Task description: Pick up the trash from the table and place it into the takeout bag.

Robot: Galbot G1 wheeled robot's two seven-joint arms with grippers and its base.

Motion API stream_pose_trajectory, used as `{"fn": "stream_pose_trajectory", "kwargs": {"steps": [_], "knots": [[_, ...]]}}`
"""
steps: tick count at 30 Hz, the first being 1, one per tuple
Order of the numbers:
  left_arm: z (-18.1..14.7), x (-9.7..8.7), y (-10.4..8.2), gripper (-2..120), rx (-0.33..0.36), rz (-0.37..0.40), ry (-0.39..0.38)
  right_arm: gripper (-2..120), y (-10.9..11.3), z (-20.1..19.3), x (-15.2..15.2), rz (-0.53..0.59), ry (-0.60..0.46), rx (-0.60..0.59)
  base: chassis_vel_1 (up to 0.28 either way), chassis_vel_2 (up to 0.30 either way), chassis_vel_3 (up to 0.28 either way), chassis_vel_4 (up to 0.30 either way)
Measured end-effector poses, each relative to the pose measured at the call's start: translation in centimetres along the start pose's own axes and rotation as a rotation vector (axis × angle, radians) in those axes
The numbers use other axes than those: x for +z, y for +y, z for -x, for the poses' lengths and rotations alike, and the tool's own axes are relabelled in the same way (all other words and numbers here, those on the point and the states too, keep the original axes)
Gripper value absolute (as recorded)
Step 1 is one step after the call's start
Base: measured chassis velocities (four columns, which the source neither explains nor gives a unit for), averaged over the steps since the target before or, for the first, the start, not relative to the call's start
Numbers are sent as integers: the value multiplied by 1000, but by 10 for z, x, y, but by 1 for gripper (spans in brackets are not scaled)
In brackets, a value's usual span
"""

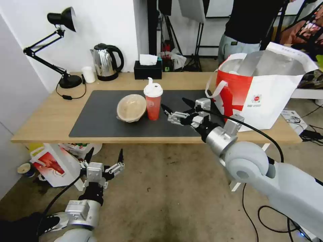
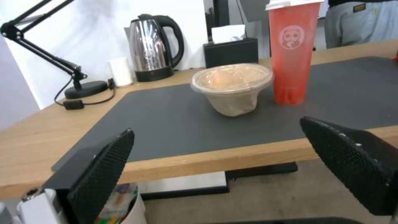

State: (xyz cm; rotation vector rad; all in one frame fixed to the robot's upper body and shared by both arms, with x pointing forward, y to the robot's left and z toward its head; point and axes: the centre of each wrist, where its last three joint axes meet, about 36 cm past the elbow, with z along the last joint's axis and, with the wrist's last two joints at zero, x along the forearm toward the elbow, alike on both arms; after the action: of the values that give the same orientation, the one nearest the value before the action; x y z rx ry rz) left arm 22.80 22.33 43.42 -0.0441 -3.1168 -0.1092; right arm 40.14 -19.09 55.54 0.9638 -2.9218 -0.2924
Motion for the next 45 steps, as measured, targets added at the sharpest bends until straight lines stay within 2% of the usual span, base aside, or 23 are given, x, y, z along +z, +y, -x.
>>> {"fn": "stream_pose_trajectory", "kwargs": {"steps": [19,26,31,45], "knots": [[0,0,0,100,0,0,0,100,-13,26,3,4,47,5,0,0,0,0],[0,0,0,100,0,0,0,100,-32,46,12,23,79,59,0,0,0,0],[0,0,0,100,0,0,0,100,-37,52,15,35,88,69,0,0,0,0],[0,0,0,100,0,0,0,100,-41,71,21,38,121,39,0,0,0,0]]}}
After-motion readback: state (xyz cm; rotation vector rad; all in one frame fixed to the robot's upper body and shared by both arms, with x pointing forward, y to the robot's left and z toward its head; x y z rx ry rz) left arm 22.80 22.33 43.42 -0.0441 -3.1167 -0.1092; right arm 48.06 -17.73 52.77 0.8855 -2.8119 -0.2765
